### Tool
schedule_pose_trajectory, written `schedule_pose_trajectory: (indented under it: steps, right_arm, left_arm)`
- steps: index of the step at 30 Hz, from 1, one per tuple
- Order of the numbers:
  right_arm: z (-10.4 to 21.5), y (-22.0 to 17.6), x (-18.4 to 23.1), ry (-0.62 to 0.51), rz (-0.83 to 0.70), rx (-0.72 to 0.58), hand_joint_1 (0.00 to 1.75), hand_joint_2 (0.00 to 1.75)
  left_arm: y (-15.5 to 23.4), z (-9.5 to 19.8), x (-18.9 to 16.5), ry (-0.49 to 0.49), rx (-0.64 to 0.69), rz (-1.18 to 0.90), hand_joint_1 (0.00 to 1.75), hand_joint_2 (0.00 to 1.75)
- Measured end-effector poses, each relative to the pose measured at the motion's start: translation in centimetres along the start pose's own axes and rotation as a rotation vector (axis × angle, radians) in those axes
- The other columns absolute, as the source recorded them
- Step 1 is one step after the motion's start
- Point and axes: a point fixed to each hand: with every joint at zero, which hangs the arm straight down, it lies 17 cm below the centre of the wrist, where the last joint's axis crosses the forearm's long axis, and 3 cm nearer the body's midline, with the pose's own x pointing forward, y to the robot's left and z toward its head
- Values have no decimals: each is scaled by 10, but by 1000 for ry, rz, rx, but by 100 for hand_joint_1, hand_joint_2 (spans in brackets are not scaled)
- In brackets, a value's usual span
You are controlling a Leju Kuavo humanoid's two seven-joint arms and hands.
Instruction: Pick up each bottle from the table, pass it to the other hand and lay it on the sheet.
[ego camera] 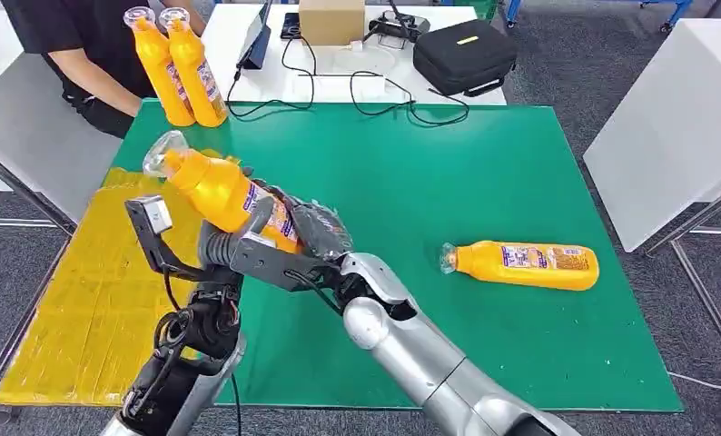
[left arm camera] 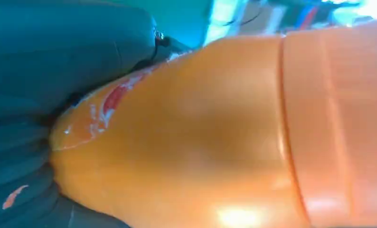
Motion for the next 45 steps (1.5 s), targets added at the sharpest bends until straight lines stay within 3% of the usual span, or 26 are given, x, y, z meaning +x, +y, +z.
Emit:
schedule_pose_trajectory:
  steps: [6,11,14,15,19,22,25,29,35,42,45]
  right_arm:
    - [9,-4,-30,50,17,-14,0,0]
    - [18,-36,-49,76,25,-81,0,0]
    - [24,-54,-53,74,26,-125,0,0]
    - [28,-68,-54,69,28,-154,0,0]
    - [39,-100,-58,62,25,-210,0,0]
    - [51,-123,-57,46,-3,-240,0,0]
    - [63,-133,-62,35,-16,-268,0,0]
    - [72,-134,-70,38,-23,-281,0,0]
    - [76,-136,-73,42,-24,-290,0,0]
    - [87,-146,-73,27,-34,-305,0,0]
    - [92,-146,-78,33,-33,-304,0,0]
  left_arm:
    - [15,-7,39,-135,27,-144,175,175]
    - [43,-7,68,-247,87,-386,175,175]
    - [58,-5,77,-291,131,-606,175,175]
    - [64,-3,82,-326,152,-792,175,175]
    - [88,-1,82,-338,198,-1068,175,175]
    - [110,2,46,-261,146,-1601,175,175]
    - [140,22,-1,-166,65,-1852,175,175]
    - [166,37,-28,-71,62,-1830,175,175]
    - [181,45,-44,-6,46,-1839,175,175]
    - [235,78,-110,282,-132,-2037,175,175]
    - [254,83,-124,350,-154,-2044,175,175]
